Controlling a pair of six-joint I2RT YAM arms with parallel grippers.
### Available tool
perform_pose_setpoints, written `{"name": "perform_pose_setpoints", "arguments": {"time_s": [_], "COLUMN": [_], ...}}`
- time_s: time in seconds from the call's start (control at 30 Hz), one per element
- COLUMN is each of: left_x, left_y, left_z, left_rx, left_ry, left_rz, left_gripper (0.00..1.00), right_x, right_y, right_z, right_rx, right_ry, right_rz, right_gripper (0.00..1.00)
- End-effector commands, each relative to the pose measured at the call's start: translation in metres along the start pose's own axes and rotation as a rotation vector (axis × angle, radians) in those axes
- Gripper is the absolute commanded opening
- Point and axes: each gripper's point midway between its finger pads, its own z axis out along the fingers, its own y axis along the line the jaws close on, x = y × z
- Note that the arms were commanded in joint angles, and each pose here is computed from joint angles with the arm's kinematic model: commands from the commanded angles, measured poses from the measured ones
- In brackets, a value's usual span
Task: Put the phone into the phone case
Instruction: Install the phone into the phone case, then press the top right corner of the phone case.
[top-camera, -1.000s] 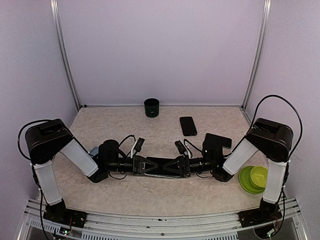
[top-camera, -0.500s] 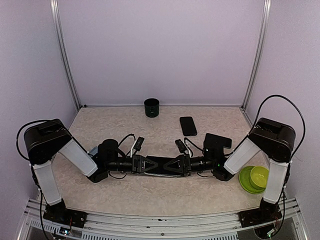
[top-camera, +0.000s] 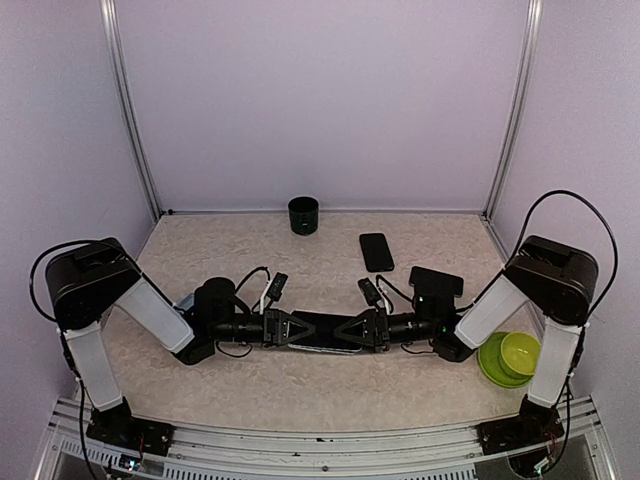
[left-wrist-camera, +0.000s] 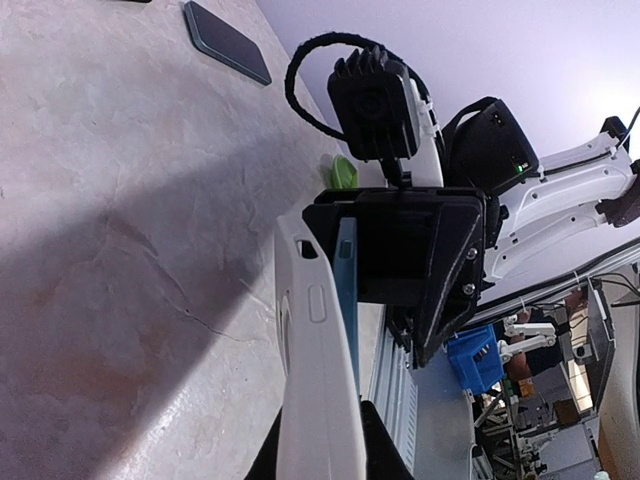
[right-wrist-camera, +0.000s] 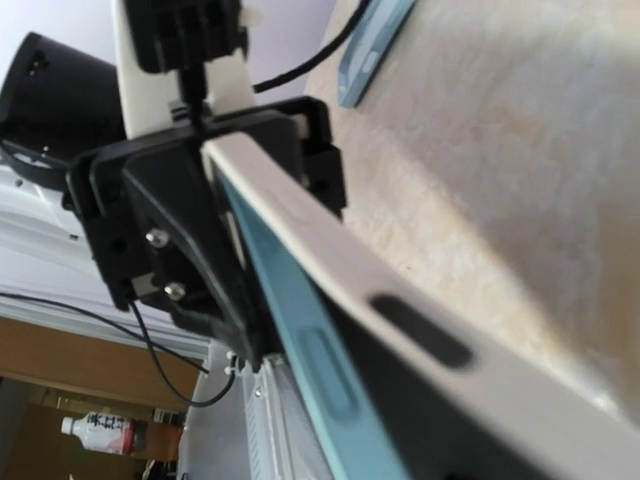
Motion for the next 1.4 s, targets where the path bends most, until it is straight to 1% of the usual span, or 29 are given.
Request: {"name": "perform_pose_setpoints", "arguments": {"time_s": [0.0, 0.3, 0.53, 0.7, 0.9, 1.1, 1.37], "left_x": [-0.015, -0.017, -0.019, -0.020, -0.019, -0.010, 0.004], "left_y": [-0.007, -0.009, -0.010, -0.017, -0.033, -0.052, -0.083], "left_z": [-0.008, -0.009, -0.011, -0.014, -0.020, -0.022, -0.021], "left_rx": [-0.004, -0.005, -0.020, -0.006, 0.046, 0.107, 0.204], "left_ry": [-0.048, -0.050, -0.050, -0.053, -0.057, -0.026, 0.026], "left_rz": [0.055, 0.063, 0.084, 0.116, 0.168, 0.239, 0.329], "left_gripper": [0.00, 0.00, 0.00, 0.00, 0.00, 0.00, 0.00], "right_x": [-0.002, -0.003, -0.008, -0.013, -0.015, -0.014, -0.003], "right_y": [-0.007, -0.006, -0.002, 0.004, 0.014, 0.025, 0.042], "right_z": [-0.013, -0.021, -0.040, -0.050, -0.060, -0.070, -0.074], "right_rx": [0.033, 0.049, 0.072, 0.112, 0.167, 0.198, 0.134], "right_ry": [-0.022, -0.024, -0.055, -0.072, -0.072, -0.080, -0.055], "right_rz": [0.027, 0.015, -0.005, -0.063, -0.148, -0.243, -0.307], "right_gripper": [0.52, 0.52, 0.52, 0.52, 0.54, 0.56, 0.57]}}
